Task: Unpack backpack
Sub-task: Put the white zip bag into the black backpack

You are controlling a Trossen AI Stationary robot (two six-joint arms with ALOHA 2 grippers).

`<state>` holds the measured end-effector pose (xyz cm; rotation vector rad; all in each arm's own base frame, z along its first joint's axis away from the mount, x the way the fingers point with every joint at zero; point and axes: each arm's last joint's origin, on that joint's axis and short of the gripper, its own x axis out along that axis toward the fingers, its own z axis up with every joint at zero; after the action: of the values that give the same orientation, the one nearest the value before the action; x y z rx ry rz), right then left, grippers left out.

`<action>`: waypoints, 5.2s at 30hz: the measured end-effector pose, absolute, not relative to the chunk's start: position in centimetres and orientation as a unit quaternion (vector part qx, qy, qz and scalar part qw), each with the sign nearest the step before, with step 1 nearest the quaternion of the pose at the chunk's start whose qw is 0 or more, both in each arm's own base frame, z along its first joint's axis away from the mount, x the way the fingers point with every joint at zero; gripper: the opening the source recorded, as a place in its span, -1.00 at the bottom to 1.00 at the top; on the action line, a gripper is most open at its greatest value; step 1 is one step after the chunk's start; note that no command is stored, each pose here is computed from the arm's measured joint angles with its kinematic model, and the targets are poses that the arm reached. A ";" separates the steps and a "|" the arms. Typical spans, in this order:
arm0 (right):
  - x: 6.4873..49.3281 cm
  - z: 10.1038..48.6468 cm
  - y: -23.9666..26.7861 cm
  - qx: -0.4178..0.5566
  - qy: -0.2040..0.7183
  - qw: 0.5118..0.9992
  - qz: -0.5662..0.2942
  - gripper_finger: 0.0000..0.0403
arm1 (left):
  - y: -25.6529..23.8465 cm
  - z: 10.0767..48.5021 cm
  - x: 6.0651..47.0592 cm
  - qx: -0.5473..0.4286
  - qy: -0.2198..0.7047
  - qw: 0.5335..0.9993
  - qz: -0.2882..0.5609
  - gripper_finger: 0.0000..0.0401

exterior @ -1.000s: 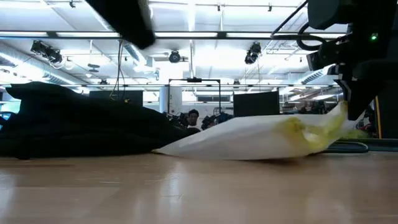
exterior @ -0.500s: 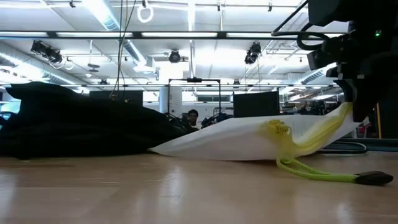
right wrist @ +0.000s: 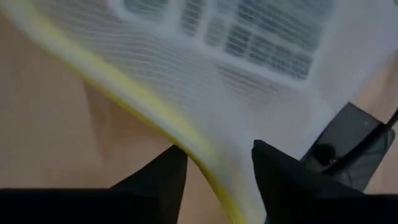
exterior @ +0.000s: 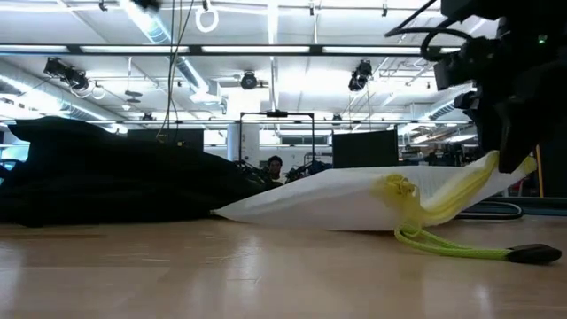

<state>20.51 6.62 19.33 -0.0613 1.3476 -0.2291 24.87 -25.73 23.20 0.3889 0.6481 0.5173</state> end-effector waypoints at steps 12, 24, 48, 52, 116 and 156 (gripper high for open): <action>19.3 19.3 9.4 -0.064 0.622 0.779 -0.050 -0.13 | -19.1 22.9 19.9 -0.009 0.248 0.958 0.143 -0.87; 20.2 19.7 11.4 -0.050 0.562 0.826 0.001 -0.16 | -14.2 25.8 20.7 -0.021 0.350 0.925 0.144 -0.98; 25.2 23.3 13.2 -0.066 0.275 0.954 0.100 -0.21 | -9.6 25.4 19.2 -0.022 0.622 0.768 0.151 0.07; 25.4 23.5 12.9 -0.050 0.269 0.958 0.091 -0.20 | -8.9 24.1 19.0 -0.019 0.649 0.747 0.145 0.06; 21.3 21.0 15.2 -0.097 0.422 0.893 0.124 -0.32 | -3.0 32.2 24.3 0.033 0.333 0.922 0.196 -1.00; 21.4 12.2 21.4 -0.257 0.384 0.886 0.031 0.51 | -3.2 31.8 24.0 -0.009 0.363 0.915 0.174 -1.00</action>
<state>21.42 21.45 12.17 -0.5354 0.7988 0.0636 23.96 -3.17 31.76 -0.0177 0.7462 0.3588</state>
